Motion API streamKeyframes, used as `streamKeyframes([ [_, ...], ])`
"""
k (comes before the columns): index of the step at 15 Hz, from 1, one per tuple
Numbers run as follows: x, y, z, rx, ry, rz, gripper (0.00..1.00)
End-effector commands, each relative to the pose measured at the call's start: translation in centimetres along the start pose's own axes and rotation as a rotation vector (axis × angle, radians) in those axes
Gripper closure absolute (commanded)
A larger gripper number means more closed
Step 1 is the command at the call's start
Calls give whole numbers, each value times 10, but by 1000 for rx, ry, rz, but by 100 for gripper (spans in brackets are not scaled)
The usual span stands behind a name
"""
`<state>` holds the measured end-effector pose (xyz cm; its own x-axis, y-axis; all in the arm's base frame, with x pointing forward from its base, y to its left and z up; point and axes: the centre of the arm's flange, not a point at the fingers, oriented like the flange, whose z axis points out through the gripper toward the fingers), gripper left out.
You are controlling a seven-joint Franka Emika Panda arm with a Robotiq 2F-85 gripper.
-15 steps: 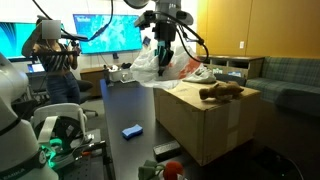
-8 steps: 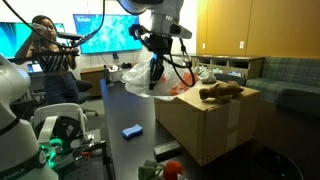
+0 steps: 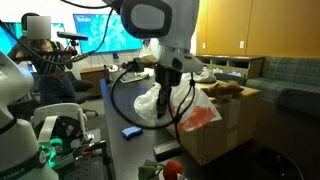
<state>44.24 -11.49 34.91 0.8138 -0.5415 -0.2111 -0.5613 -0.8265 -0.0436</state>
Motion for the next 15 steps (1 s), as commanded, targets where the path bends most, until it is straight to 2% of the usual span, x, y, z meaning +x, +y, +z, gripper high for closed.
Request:
streamKeyframes([
  [1, 30, 46, 45, 36, -8, 135, 99],
  [3, 41, 75, 60, 36, -7, 197, 99],
  [8, 77, 85, 98, 32, 45, 349, 99],
  [12, 112, 96, 126, 33, 38, 548, 99],
  [15, 137, 119, 142, 47, 20, 670, 99],
])
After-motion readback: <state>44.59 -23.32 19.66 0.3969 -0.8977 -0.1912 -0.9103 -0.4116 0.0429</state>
